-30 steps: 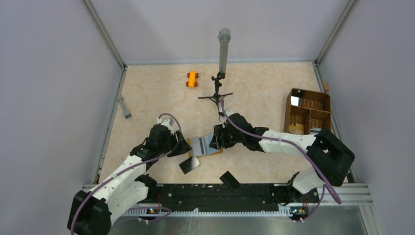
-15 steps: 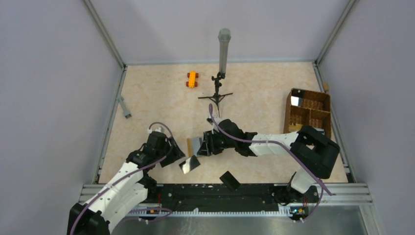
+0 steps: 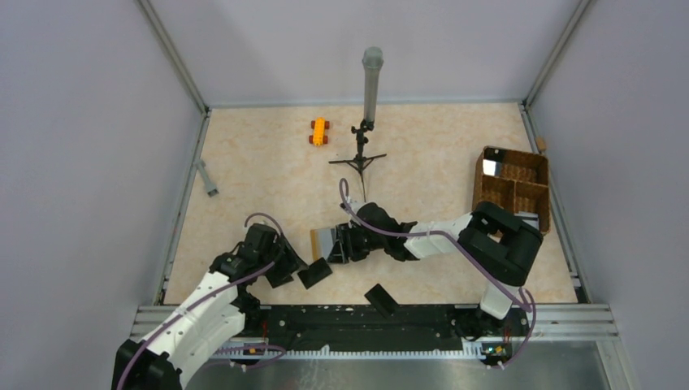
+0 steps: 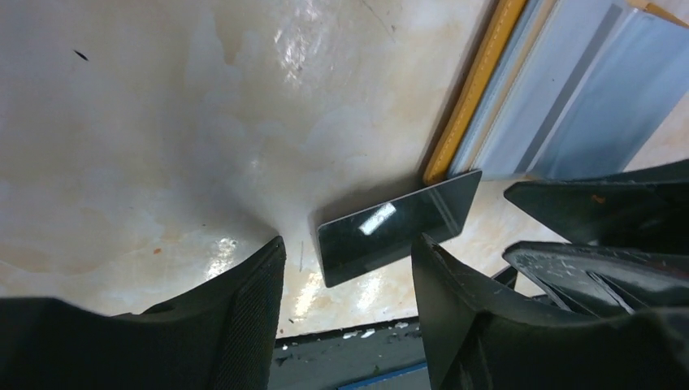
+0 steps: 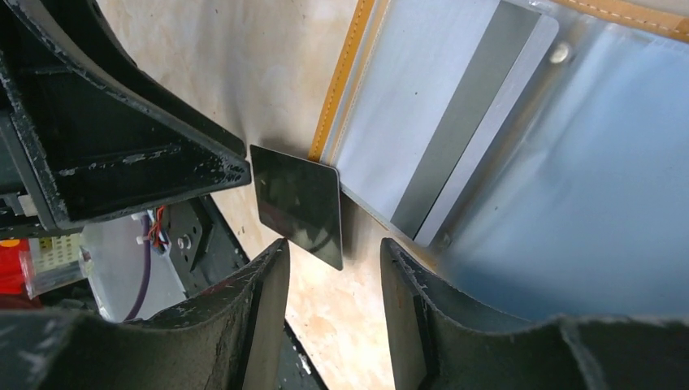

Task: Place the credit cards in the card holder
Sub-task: Pick up the credit card from the center of the board.

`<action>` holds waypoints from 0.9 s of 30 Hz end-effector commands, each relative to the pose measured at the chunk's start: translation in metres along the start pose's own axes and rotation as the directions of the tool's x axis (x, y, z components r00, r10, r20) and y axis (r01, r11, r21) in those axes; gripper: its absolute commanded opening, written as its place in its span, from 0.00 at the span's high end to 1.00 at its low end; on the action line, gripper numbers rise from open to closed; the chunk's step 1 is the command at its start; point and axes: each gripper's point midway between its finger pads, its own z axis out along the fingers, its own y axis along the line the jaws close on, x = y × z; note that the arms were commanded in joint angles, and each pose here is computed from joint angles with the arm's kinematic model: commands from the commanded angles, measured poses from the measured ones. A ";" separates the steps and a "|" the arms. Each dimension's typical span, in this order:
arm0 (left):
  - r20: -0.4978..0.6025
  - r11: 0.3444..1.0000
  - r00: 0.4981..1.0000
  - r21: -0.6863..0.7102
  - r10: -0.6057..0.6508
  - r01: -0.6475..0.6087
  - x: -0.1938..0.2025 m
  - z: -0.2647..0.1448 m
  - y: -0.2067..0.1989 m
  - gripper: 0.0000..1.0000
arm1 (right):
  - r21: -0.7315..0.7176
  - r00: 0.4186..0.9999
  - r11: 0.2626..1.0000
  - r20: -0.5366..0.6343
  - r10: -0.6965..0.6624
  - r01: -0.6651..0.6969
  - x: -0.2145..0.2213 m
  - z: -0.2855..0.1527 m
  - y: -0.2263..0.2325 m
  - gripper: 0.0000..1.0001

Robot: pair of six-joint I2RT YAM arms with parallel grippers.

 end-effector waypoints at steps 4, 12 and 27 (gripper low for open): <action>-0.082 0.997 0.994 0.014 -0.075 0.076 0.023 0.003 0.007 0.41 | -0.064 1.000 0.998 0.012 -0.005 0.006 -0.003 0.009 0.013 0.56; -0.104 0.995 0.991 0.037 -0.087 0.092 0.028 0.009 0.005 0.43 | -0.087 1.000 0.996 -0.006 0.019 -0.019 0.004 0.014 0.012 0.57; -0.111 0.995 0.990 0.048 -0.085 0.090 0.029 0.012 0.005 0.45 | -0.151 0.999 0.987 -0.030 0.042 -0.046 0.012 0.026 0.021 0.68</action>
